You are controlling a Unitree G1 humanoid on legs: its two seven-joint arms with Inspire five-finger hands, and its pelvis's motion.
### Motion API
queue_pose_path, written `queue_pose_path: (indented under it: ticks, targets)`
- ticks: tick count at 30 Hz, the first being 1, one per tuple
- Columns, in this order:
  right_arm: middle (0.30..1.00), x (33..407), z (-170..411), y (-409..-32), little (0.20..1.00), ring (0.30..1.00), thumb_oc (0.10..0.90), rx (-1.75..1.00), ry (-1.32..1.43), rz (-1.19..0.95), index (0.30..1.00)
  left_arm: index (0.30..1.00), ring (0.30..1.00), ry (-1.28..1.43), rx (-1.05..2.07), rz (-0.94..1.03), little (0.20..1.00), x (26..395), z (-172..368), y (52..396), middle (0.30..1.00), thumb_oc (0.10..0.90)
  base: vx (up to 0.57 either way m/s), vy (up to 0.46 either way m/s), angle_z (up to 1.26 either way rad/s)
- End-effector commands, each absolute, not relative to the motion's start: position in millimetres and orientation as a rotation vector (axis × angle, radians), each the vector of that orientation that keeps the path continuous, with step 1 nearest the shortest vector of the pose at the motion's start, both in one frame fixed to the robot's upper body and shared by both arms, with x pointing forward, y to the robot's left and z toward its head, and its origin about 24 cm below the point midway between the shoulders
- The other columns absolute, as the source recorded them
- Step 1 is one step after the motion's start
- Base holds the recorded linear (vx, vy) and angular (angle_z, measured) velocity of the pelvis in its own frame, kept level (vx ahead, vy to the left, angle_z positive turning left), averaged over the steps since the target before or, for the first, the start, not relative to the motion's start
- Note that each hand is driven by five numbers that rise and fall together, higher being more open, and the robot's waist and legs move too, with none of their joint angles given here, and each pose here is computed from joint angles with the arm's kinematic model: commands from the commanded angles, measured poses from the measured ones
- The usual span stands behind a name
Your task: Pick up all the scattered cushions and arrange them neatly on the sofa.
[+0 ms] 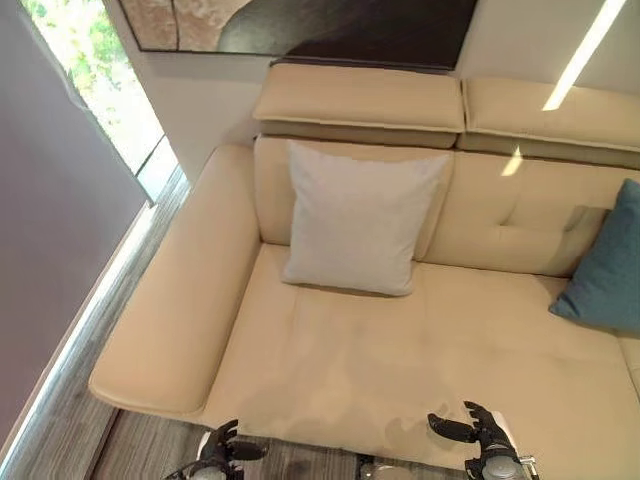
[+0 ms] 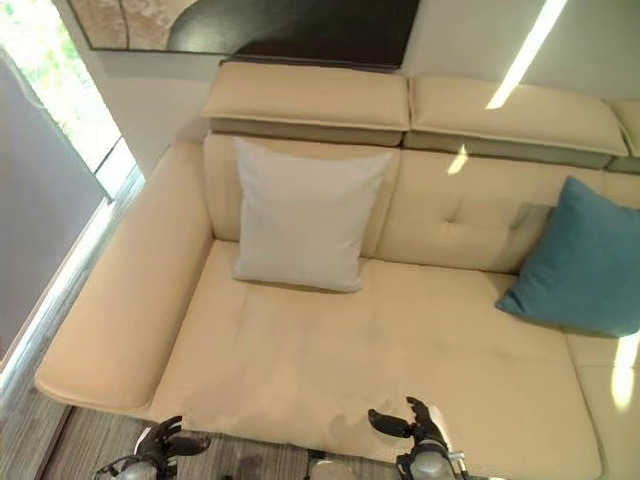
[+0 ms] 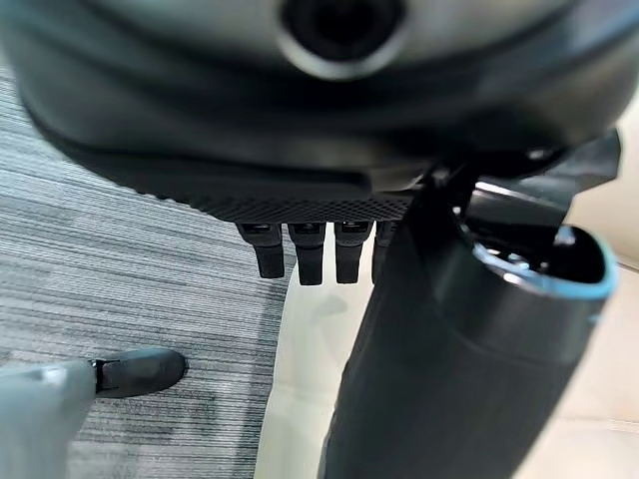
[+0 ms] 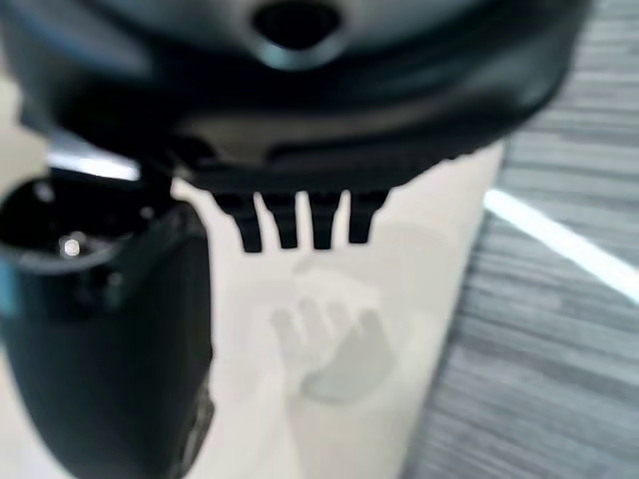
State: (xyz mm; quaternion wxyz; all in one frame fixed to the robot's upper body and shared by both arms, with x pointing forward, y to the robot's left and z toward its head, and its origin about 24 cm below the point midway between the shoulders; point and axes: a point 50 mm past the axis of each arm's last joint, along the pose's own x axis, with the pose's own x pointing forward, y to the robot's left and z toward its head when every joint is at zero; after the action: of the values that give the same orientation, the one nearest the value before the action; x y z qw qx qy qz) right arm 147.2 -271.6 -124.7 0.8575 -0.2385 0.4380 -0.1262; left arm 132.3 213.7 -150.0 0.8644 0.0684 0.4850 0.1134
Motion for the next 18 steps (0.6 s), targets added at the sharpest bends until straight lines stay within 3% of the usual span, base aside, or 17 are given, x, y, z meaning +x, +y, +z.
queue_pose_path:
  ticks: [1,10,18]
  targets:
    - [0.900,165.2,-118.5,-265.8,0.900,0.900,0.800,-0.517,0.858,-0.258,0.900,0.900,0.900,0.964,0.225,0.295,0.900,134.3,-141.6,239.9,0.900,0.800,-0.28,0.151,-0.01]
    - [0.900,161.5,-126.7,-254.9,0.900,0.900,0.800,-0.534,0.908,-0.216,0.900,0.900,0.900,1.066,0.340,0.329,0.900,112.8,-145.4,261.4,0.900,0.800,-0.30,0.112,-0.18]
    - [0.900,143.3,-137.5,-253.6,0.900,0.900,0.800,-0.501,1.000,-0.232,0.900,0.900,0.900,1.122,0.343,0.332,0.900,98.9,-150.3,260.5,0.900,0.800,-0.07,-0.041,-0.27]
